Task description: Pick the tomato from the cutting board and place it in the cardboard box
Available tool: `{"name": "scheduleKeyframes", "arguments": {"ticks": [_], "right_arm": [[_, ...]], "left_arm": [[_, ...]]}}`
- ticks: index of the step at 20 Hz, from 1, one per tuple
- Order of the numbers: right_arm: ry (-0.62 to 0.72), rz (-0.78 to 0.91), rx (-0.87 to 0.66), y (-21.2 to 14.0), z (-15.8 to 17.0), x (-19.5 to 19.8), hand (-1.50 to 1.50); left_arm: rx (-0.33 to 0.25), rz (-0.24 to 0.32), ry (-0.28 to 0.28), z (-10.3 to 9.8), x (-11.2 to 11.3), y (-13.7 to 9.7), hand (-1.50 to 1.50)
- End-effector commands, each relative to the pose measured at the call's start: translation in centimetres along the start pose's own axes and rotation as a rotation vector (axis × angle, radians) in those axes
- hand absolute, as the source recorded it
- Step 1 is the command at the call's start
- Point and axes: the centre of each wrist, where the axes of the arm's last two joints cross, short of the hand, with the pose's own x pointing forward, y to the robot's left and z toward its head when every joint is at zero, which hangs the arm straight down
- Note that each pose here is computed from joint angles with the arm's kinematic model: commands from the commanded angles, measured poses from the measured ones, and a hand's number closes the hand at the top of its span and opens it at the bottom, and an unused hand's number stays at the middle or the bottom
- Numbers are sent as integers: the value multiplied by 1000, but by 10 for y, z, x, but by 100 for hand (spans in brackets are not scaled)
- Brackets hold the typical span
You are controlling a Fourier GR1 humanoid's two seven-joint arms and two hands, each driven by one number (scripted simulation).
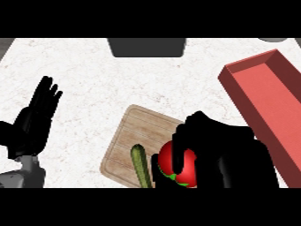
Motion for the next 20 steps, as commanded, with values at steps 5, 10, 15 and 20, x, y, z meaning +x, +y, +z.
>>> {"name": "scheduleKeyframes", "arguments": {"ticks": [5,10,15,20], "right_arm": [[208,85,17,-31,-50,-58,150],[254,163,-81,-42,-80,-100,150],[272,263,-77,-27,-92,-157,150],[282,324,-35,-17,-112,-196,150]], "left_arm": [[-16,-2,-1,4,-3,-8,0],[-5,6,-11,2,8,-7,0],[-10,9,-20,3,16,-2,0],[-9,4,-26,12,5,-17,0]]}}
